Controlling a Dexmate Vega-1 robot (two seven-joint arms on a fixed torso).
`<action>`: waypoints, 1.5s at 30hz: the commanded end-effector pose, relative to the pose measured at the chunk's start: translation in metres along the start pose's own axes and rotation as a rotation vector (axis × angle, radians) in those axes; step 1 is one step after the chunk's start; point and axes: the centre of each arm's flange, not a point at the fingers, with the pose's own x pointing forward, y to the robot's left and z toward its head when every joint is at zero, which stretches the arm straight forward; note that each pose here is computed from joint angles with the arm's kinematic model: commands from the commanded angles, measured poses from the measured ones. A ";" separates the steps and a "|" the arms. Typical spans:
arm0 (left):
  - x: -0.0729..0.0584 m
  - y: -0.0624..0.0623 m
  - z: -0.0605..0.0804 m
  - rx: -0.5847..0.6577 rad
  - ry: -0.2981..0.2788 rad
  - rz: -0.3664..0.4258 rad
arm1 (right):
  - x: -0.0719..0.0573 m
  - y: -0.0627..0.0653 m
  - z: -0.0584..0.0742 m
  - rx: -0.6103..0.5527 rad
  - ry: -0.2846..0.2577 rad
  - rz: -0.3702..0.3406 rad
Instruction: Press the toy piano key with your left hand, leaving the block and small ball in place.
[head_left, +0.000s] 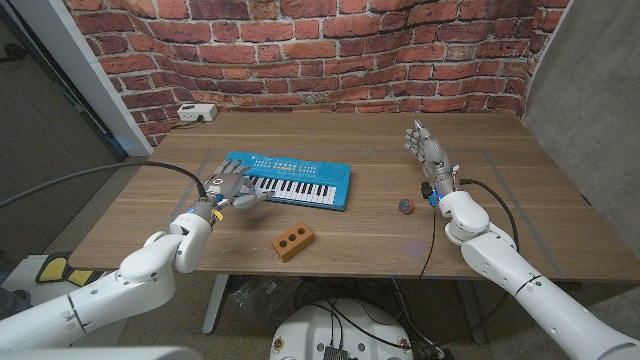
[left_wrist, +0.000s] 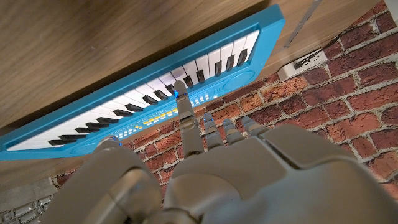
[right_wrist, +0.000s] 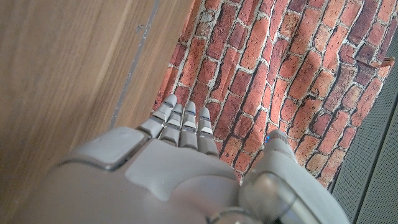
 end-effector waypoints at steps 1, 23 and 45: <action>0.002 0.000 0.000 -0.017 -0.022 -0.004 | 0.001 0.002 0.001 -0.007 -0.002 -0.001; 0.003 -0.006 0.003 -0.036 -0.024 -0.020 | 0.001 0.001 -0.001 -0.006 0.005 0.001; 0.000 -0.010 0.010 -0.025 -0.021 -0.051 | -0.001 -0.002 0.000 -0.001 0.005 0.001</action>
